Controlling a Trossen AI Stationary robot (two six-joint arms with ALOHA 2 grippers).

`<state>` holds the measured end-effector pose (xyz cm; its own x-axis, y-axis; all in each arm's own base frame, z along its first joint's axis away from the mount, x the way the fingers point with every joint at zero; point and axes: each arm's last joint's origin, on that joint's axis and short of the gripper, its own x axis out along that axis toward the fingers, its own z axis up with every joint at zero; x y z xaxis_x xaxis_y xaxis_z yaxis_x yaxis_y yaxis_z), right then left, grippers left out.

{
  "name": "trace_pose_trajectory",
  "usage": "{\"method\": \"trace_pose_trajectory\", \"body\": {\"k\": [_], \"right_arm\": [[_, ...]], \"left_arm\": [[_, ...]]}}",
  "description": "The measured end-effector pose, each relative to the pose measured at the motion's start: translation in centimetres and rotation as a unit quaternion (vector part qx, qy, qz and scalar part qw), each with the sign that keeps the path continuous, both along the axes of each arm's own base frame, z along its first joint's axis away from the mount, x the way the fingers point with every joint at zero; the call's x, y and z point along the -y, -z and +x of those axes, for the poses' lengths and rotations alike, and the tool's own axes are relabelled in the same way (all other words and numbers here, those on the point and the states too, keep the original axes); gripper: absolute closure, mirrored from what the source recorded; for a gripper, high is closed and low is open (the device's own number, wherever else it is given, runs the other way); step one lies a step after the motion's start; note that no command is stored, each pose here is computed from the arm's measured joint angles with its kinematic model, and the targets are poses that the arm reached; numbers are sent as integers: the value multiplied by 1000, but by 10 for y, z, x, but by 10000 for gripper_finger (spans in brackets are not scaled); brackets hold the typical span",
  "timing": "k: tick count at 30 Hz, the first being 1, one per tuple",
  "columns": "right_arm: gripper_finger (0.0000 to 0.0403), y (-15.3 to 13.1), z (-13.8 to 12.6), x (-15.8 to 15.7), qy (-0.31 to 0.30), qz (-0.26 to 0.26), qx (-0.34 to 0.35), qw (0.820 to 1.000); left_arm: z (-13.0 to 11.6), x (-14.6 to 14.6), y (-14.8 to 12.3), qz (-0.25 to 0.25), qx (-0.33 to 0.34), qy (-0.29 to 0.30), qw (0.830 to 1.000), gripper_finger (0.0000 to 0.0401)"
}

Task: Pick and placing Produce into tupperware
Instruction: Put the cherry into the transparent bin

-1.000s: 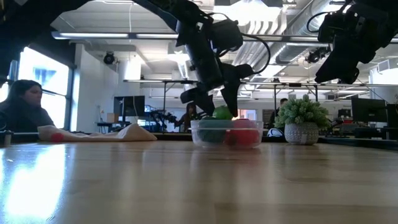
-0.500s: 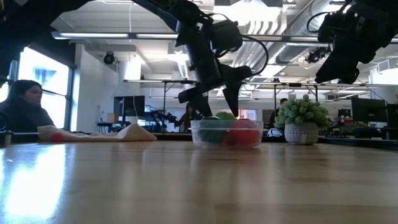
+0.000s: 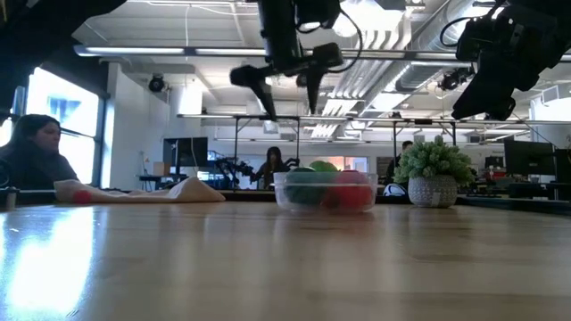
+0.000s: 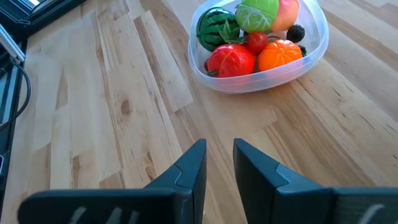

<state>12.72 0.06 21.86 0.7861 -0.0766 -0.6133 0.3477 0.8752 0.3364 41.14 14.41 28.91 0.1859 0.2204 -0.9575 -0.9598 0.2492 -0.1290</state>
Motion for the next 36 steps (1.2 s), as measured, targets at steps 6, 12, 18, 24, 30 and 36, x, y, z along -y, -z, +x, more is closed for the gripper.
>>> {"method": "trace_pose_trajectory", "body": {"k": [6, 12, 18, 24, 30, 36], "right_arm": [[331, 0, 0, 0, 0, 0, 0, 1000], [331, 0, 0, 0, 0, 0, 0, 1000], [331, 0, 0, 0, 0, 0, 0, 1000], [331, 0, 0, 0, 0, 0, 0, 1000], [331, 0, 0, 0, 0, 0, 0, 1000], [331, 1, 0, 0, 0, 0, -2, 1000]], "left_arm": [[-18, 7, -24, -56, -21, -156, 986, 81], [-19, 13, -21, -155, -13, -246, 957, 90], [-19, 12, -21, -143, -12, -262, 954, 93], [-21, 6, -20, -140, -13, -261, 955, 93], [-50, -9, -17, -135, -47, -248, 958, 98], [-105, -24, -16, -141, -79, -287, 944, 113]]}}
